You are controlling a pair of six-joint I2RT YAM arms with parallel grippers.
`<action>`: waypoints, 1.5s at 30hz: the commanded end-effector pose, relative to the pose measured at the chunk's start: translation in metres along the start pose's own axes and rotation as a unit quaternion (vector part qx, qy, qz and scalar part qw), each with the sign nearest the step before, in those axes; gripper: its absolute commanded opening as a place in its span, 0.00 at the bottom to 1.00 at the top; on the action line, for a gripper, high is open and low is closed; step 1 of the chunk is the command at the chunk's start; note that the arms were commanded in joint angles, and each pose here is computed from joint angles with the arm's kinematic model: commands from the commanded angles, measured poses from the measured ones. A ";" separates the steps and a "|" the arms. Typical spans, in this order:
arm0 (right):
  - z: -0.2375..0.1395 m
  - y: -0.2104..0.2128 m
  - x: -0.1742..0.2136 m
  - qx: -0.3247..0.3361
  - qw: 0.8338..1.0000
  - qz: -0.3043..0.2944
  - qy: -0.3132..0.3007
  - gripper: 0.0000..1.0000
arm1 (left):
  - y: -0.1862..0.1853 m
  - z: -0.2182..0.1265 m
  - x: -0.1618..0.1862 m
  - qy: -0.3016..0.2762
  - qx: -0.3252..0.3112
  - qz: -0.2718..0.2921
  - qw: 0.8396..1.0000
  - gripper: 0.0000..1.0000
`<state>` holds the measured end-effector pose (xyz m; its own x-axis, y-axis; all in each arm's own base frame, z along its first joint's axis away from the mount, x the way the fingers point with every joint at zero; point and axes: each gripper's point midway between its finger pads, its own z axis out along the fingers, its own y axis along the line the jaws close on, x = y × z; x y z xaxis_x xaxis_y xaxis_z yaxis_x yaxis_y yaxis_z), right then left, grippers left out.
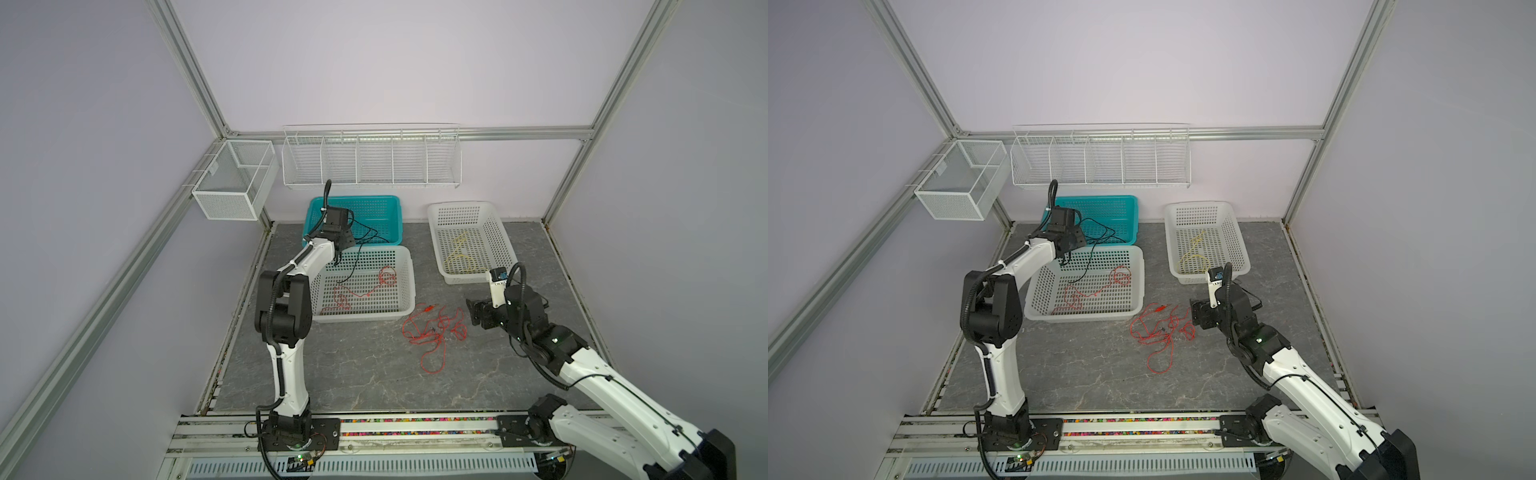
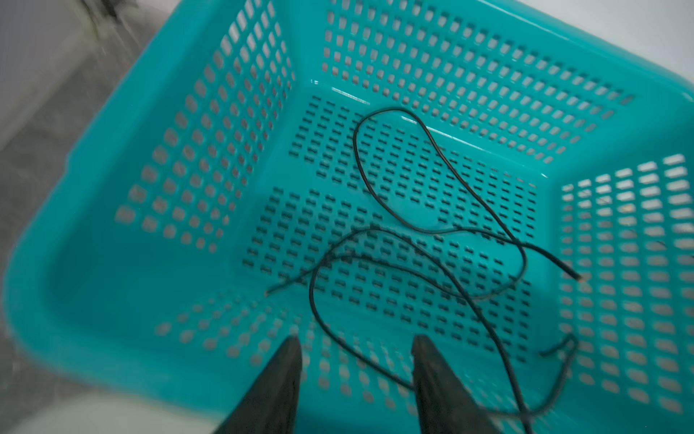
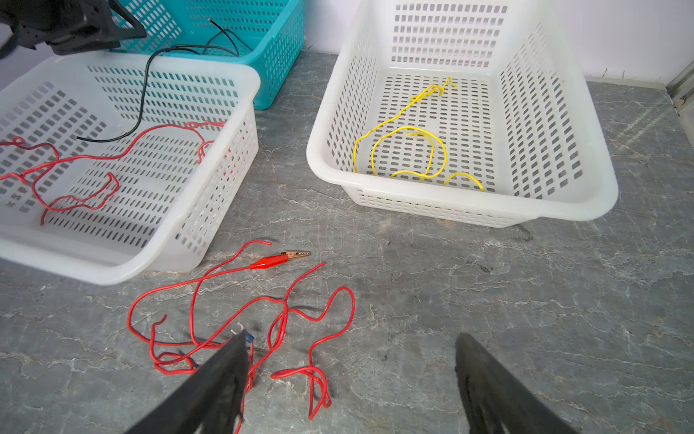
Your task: Untangle the cables
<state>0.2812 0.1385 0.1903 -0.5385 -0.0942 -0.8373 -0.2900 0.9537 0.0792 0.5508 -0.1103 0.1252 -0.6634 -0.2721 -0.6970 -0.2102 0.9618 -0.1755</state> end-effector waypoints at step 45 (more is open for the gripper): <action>0.005 0.014 0.000 -0.030 0.999 0.003 -0.010 0.88 | -0.007 -0.097 0.119 0.054 0.063 0.214 0.973 0.58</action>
<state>0.2813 0.1465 0.1942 -0.5249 -0.0868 -0.8467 -0.3166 0.9433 0.0996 0.4062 -0.1550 0.1229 -0.7271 0.1286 -0.6744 0.1788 0.9839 -0.0051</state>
